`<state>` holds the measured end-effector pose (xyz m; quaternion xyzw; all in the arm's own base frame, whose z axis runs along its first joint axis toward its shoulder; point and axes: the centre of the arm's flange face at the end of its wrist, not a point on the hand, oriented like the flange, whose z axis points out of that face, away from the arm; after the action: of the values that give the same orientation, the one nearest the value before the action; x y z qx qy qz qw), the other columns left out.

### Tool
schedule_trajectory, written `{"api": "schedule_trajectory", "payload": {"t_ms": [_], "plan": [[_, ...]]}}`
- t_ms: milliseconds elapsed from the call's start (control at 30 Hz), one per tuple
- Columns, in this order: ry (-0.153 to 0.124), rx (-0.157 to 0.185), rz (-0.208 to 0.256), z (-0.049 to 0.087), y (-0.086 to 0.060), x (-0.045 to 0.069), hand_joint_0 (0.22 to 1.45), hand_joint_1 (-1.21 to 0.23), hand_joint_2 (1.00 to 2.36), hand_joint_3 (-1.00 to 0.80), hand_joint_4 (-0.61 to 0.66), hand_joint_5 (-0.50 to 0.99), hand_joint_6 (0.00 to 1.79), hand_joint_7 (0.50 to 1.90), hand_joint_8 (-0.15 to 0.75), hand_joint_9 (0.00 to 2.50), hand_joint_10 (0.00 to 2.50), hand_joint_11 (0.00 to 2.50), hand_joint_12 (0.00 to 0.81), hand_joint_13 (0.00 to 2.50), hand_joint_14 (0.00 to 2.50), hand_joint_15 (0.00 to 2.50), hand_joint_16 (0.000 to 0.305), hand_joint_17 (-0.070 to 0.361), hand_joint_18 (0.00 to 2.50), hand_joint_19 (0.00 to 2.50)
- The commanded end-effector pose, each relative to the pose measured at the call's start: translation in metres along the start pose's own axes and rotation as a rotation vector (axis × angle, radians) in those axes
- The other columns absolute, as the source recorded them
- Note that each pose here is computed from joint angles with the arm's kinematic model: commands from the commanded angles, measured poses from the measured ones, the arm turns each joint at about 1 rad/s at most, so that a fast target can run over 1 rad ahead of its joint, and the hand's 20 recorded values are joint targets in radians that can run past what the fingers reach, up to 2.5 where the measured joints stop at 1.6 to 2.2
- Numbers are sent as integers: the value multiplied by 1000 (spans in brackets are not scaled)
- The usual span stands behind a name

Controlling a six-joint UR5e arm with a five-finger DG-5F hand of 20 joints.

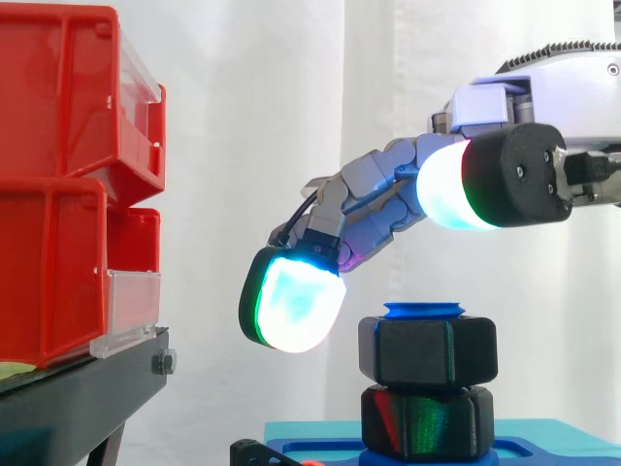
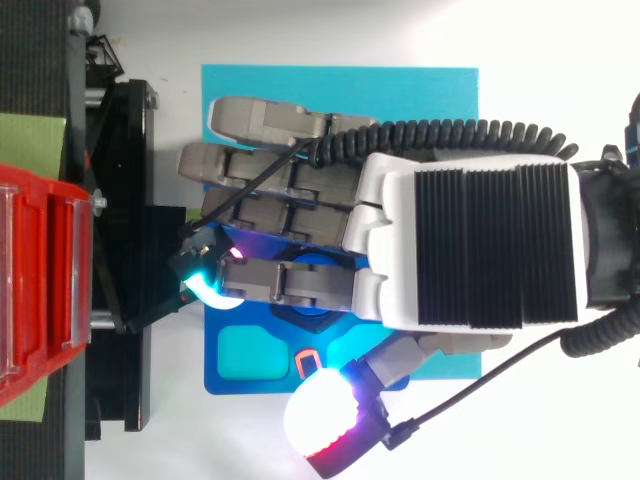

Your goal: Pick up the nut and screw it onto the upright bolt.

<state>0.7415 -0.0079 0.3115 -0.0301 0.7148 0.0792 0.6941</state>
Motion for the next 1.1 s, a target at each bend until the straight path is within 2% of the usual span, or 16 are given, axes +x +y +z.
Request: {"api": "schedule_trajectory", "payload": {"t_ms": [0,67,367,600,667,833,900,1067], "plan": [[16,-4,25,-2,0,2,461,-33,1000,-500,182,-178,502,707,236,363,0,0,336,89,0,0,44,98,0,0],[26,-8,38,-3,-1,4,461,-31,1000,-500,186,-174,502,741,238,365,0,0,337,87,0,0,44,99,0,0],[21,-6,39,-3,-2,2,462,-34,1000,-500,206,-163,503,849,244,379,0,0,338,89,0,0,44,99,0,0],[45,0,39,-6,-6,5,465,-38,1000,-500,218,-154,503,919,247,385,0,0,337,101,0,0,44,100,0,0],[44,0,39,-6,-6,4,466,-38,1000,-500,218,-151,503,929,248,388,0,0,337,106,0,0,44,99,0,0],[42,4,28,-7,-11,3,468,-40,1000,-500,227,-145,504,960,255,406,0,0,336,126,0,0,42,95,0,0],[36,0,4,-7,-16,0,472,-48,1000,-500,238,-137,503,979,267,445,0,0,323,158,0,0,38,86,0,0],[33,1,-16,-8,-24,-3,485,-77,1000,-500,246,-119,503,1071,272,475,0,0,290,199,0,0,32,72,0,0]]}}
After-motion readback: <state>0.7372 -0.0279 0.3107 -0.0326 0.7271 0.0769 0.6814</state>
